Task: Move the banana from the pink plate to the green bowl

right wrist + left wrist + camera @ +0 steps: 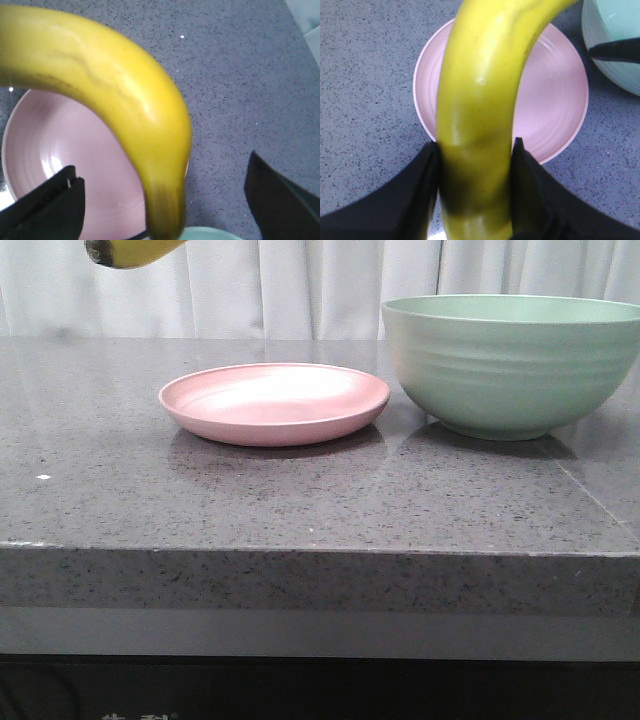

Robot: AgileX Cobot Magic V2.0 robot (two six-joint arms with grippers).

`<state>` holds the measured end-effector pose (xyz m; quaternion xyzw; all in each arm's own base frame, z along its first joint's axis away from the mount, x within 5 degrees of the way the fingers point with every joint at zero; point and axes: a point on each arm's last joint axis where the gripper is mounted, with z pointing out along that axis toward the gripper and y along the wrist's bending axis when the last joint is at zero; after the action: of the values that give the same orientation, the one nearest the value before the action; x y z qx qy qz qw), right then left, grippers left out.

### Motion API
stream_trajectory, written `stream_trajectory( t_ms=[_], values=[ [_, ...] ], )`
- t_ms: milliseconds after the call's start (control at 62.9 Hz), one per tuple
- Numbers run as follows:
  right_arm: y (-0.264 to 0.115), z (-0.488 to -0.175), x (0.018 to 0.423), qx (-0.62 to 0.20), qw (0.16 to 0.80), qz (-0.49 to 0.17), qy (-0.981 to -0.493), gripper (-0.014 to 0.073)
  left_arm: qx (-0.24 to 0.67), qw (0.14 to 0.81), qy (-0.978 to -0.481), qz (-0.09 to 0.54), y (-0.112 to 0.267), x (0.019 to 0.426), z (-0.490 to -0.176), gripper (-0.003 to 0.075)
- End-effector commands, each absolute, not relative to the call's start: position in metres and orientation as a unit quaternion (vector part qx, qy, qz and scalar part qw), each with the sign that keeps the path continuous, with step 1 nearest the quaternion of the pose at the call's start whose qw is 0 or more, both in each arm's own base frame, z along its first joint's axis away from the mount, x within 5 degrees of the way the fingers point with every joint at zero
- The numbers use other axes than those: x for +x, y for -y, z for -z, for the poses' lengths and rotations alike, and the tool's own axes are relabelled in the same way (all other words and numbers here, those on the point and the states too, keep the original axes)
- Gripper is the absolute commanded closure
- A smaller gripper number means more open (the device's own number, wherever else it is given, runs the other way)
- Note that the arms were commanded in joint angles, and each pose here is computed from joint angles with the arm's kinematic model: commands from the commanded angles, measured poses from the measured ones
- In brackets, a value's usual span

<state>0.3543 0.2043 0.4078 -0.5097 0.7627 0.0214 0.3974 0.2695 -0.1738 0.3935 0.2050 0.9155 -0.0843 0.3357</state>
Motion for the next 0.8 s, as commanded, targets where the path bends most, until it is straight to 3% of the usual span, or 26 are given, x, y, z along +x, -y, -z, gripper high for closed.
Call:
stream_trajectory(
  t_ms=[0,477,557,779],
  values=[
    [-0.199,-0.443,0.343,-0.51,0.456,-0.008,-0.729,-0.0059,0.21,0.395,-0.888,0.103,0.171,0.262,-0.419,0.0738],
    [-0.225,-0.446,0.328,-0.563,0.469,0.028,-0.679,-0.0046,0.236,0.396,-0.883,0.092,0.172,0.262,-0.418,0.0738],
    [-0.225,-0.446,0.328,-0.563,0.469,0.028,-0.679,0.0025,0.236,0.395,-0.883,0.091,0.172,0.262,-0.418,0.0738],
    [-0.224,-0.447,0.329,-0.563,0.472,0.034,-0.678,0.0359,0.236,0.393,-0.884,0.09,0.171,0.262,-0.418,0.0738]
  ],
)
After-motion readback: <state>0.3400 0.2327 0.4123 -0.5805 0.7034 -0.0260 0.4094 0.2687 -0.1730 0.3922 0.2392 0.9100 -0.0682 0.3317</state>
